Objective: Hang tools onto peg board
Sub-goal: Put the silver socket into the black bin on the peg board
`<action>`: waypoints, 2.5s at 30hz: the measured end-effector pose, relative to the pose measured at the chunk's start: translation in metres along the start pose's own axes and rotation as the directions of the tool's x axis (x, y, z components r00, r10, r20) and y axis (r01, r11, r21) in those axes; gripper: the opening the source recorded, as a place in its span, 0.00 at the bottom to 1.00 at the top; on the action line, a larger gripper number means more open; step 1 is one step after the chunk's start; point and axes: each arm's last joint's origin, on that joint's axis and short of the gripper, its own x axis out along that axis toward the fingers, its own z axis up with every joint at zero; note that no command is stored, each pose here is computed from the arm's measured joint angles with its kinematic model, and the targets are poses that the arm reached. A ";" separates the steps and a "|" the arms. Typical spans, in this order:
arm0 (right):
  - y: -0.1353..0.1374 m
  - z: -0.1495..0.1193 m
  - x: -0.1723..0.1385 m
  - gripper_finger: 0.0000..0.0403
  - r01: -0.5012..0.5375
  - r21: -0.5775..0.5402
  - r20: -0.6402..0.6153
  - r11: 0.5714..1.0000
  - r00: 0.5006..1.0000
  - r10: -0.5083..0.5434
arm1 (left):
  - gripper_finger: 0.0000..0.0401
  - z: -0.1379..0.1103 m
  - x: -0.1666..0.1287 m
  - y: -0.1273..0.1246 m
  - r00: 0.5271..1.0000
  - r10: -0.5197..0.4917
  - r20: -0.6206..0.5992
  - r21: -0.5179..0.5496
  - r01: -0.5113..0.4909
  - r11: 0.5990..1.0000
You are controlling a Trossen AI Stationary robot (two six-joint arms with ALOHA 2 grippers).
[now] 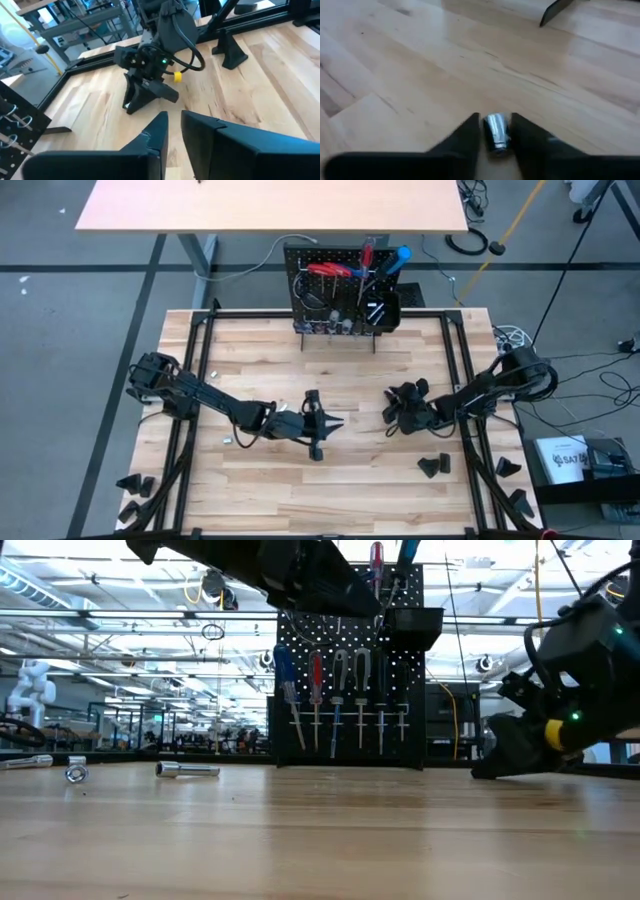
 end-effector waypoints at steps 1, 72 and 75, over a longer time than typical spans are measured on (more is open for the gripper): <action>-0.001 -0.002 -0.001 0.18 -0.002 -0.003 0.011 1.000 1.000 0.002 | 0.16 0.000 0.000 0.001 1.000 0.002 -0.001 -0.002 -0.002 1.000; 0.092 0.123 -0.083 0.12 -0.919 -0.061 0.072 0.389 0.385 0.920 | 0.71 0.008 0.036 -0.004 0.925 -0.232 0.302 0.522 0.044 0.852; 0.092 0.123 -0.083 0.12 -0.918 -0.063 0.075 0.390 0.386 0.920 | 0.71 0.012 0.041 -0.005 0.926 -0.215 0.310 0.557 0.006 0.831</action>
